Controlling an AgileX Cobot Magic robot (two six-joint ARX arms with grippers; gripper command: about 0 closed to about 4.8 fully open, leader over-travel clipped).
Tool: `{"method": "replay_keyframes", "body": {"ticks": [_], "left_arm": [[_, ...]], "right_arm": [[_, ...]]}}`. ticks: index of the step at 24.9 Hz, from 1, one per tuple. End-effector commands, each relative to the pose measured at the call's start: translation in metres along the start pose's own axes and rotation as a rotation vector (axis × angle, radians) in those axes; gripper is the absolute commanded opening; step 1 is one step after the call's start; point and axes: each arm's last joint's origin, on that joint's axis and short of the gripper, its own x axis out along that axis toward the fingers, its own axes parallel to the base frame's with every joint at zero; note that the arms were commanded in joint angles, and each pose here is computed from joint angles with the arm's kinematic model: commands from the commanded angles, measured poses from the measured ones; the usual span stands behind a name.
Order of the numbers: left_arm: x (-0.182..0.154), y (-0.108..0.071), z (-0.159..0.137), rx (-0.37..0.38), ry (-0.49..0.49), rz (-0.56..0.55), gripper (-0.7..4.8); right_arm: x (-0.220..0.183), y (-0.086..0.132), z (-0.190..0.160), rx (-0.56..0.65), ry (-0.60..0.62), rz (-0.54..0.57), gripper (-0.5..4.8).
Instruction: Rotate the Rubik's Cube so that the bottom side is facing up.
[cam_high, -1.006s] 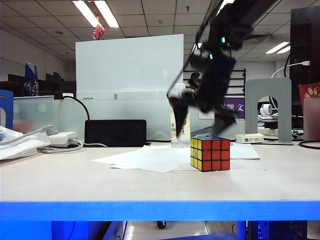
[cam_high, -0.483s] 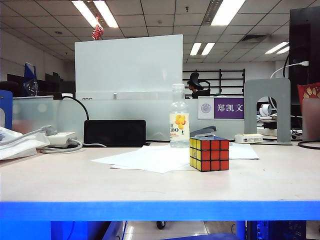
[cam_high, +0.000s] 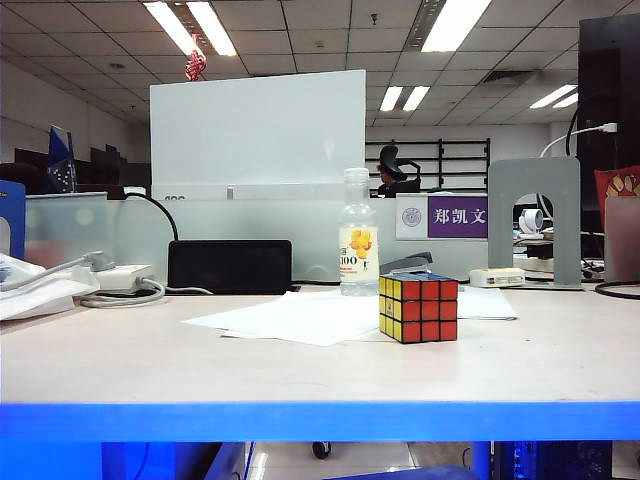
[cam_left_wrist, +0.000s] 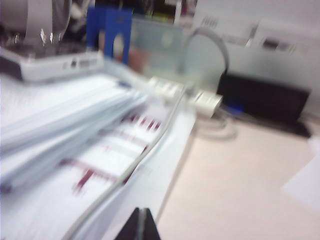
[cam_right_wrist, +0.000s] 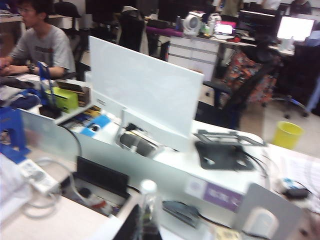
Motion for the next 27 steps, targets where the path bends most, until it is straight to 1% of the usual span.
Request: {"method": "replay_keyframes", "body": {"ticks": [1, 2, 6, 7, 8, 9, 10, 11, 12, 13, 15, 16, 17, 18, 19, 20, 21, 22, 23, 24, 25, 26, 27], "left_arm": [[0.003, 0.001, -0.011, 0.005, 0.019, 0.013, -0.06], [0.004, 0.0, -0.014, -0.005, 0.015, 0.016, -0.06], [0.006, 0.001, -0.021, -0.016, 0.018, 0.021, -0.06], [0.006, 0.001, -0.022, -0.014, 0.023, 0.026, -0.06], [0.006, 0.001, -0.022, -0.014, 0.023, 0.026, -0.06], [0.006, 0.001, -0.022, -0.015, 0.022, 0.025, -0.05], [0.006, 0.001, -0.022, -0.02, 0.022, 0.024, -0.04], [0.006, 0.001, -0.022, -0.037, 0.02, 0.024, -0.01], [0.006, 0.001, -0.022, -0.057, 0.02, 0.024, -0.01], [0.006, 0.0, -0.021, -0.103, 0.013, 0.014, -0.01], [0.006, 0.0, -0.02, -0.144, 0.005, 0.009, -0.01], [0.006, 0.0, -0.02, -0.193, 0.006, 0.006, -0.01], [0.006, 0.0, -0.02, -0.212, 0.007, 0.004, -0.01], [0.006, 0.0, -0.02, -0.21, 0.012, -0.006, -0.01], [0.006, 0.0, -0.02, -0.209, 0.013, -0.006, -0.01], [0.006, 0.0, -0.021, -0.205, 0.021, -0.008, -0.01], [0.006, 0.0, -0.022, -0.203, 0.026, -0.01, -0.01], [0.006, 0.0, -0.022, -0.199, 0.032, -0.008, -0.01], [0.006, 0.0, -0.022, -0.199, 0.033, -0.007, -0.01], [0.006, 0.0, -0.022, -0.199, 0.033, -0.007, -0.01], [0.006, 0.0, -0.022, -0.199, 0.033, -0.007, -0.01], [0.006, 0.0, -0.022, -0.199, 0.033, -0.007, -0.01], [0.006, 0.0, -0.022, -0.199, 0.033, -0.007, -0.01]], "right_arm": [[-0.038, 0.001, 0.003, -0.007, -0.012, -0.021, -0.08], [-0.059, 0.001, 0.005, -0.008, -0.033, -0.032, -0.08], [-0.1, 0.002, 0.005, -0.007, -0.064, -0.073, -0.08], [-0.119, 0.002, 0.003, -0.005, -0.069, -0.103, -0.08], [-0.128, 0.002, 0.002, -0.005, -0.071, -0.114, -0.08], [-0.149, 0.002, -0.001, -0.002, -0.072, -0.144, -0.08], [-0.157, 0.002, -0.003, 0.003, -0.074, -0.155, -0.08], [-0.176, 0.003, -0.008, 0.012, -0.07, -0.16, -0.08], [-0.186, 0.004, -0.011, 0.014, -0.065, -0.16, -0.08], [-0.199, 0.005, -0.016, 0.04, -0.077, -0.16, -0.08], [-0.219, 0.007, -0.026, 0.058, -0.085, -0.165, -0.08], [-0.23, 0.007, -0.039, 0.064, -0.058, -0.227, -0.08], [-0.233, 0.007, -0.047, 0.062, -0.033, -0.259, -0.08], [-0.232, 0.008, -0.064, 0.057, 0.025, -0.286, -0.08], [-0.227, 0.009, -0.076, 0.054, 0.062, -0.284, -0.08], [-0.215, 0.01, -0.098, 0.05, 0.092, -0.273, -0.08], [-0.205, 0.011, -0.112, 0.052, 0.086, -0.262, -0.08], [-0.186, 0.015, -0.139, 0.063, 0.034, -0.219, -0.08], [-0.177, 0.017, -0.151, 0.079, -0.002, -0.193, -0.08], [-0.16, 0.021, -0.179, 0.111, -0.087, -0.156, -0.08], [-0.152, 0.022, -0.191, 0.115, -0.121, -0.151, -0.08], [-0.138, 0.024, -0.219, 0.118, -0.179, -0.161, -0.08], [-0.13, 0.025, -0.234, 0.119, -0.201, -0.177, -0.08]]}}
